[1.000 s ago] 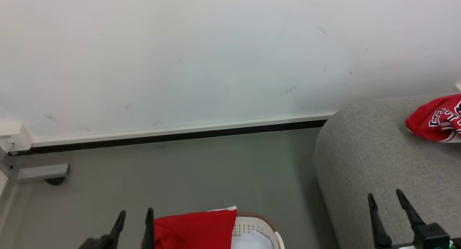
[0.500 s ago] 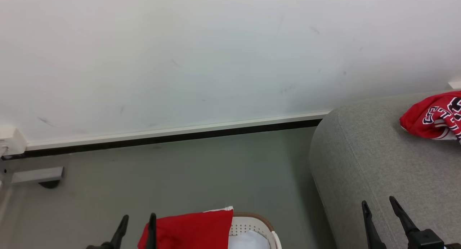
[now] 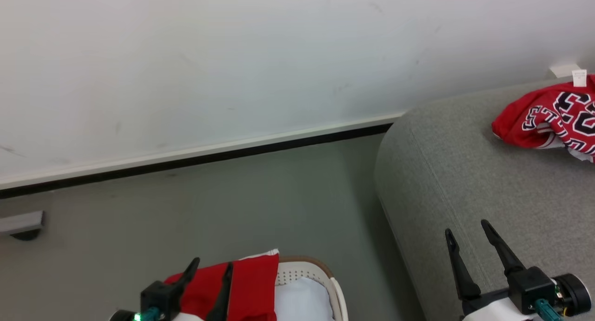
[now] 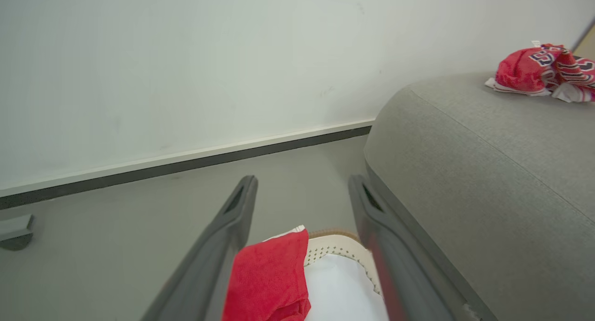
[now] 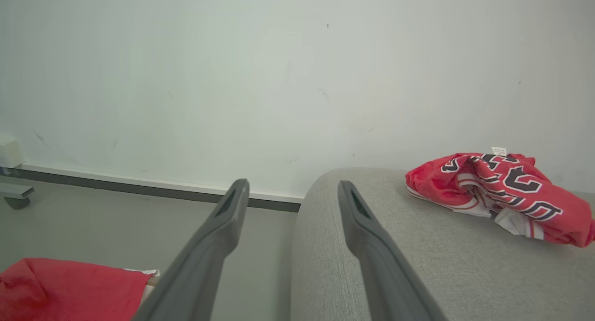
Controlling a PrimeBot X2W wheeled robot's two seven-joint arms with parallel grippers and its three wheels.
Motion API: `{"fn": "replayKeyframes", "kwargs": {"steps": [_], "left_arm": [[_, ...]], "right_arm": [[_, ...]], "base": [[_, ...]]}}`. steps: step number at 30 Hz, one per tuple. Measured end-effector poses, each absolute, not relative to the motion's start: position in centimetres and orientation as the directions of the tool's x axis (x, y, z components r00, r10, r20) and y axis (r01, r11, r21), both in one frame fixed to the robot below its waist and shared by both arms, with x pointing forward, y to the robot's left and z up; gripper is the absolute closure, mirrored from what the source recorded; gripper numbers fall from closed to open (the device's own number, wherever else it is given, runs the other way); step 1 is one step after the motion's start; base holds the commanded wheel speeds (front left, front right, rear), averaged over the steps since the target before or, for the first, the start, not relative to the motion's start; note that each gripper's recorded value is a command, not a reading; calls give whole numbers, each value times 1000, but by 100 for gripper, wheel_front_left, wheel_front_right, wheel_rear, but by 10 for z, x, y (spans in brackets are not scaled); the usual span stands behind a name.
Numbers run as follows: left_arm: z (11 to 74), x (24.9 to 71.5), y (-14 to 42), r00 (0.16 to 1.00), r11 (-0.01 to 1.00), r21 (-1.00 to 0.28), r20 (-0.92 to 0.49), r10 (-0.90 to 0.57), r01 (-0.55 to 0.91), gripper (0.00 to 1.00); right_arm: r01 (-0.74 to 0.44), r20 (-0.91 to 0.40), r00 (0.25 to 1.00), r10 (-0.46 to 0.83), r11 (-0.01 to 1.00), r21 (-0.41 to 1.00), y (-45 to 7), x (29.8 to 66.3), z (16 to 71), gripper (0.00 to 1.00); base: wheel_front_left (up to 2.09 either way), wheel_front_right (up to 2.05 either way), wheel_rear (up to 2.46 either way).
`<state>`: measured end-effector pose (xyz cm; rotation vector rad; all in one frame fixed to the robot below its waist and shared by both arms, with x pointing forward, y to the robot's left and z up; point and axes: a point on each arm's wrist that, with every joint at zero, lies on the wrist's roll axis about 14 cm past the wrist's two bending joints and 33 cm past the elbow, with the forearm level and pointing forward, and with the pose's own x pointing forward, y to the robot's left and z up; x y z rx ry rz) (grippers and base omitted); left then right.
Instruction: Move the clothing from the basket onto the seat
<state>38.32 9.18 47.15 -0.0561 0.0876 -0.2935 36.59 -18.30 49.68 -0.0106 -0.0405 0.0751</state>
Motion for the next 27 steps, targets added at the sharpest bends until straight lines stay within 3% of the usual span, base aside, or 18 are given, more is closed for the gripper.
{"fn": "replayKeyframes", "kwargs": {"steps": [6,13,20,27], "left_arm": [[439,406,58,886,911,-14,-228,-404,412,0],[370,420,27,739,837,6,-473,-480,548,0],[289,418,17,565,776,-19,-674,-475,630,0],[219,423,19,458,764,-38,-781,-425,644,0]], "right_arm": [[-86,66,994,88,996,-34,-185,386,507,0],[-58,67,996,62,997,-60,-201,411,507,0],[-47,32,998,50,995,-91,-212,433,492,0],[-7,1,1000,7,992,-124,-233,452,475,0]], "base": [[0,0,0],[0,0,0],[0,0,0],[0,0,0]]}}
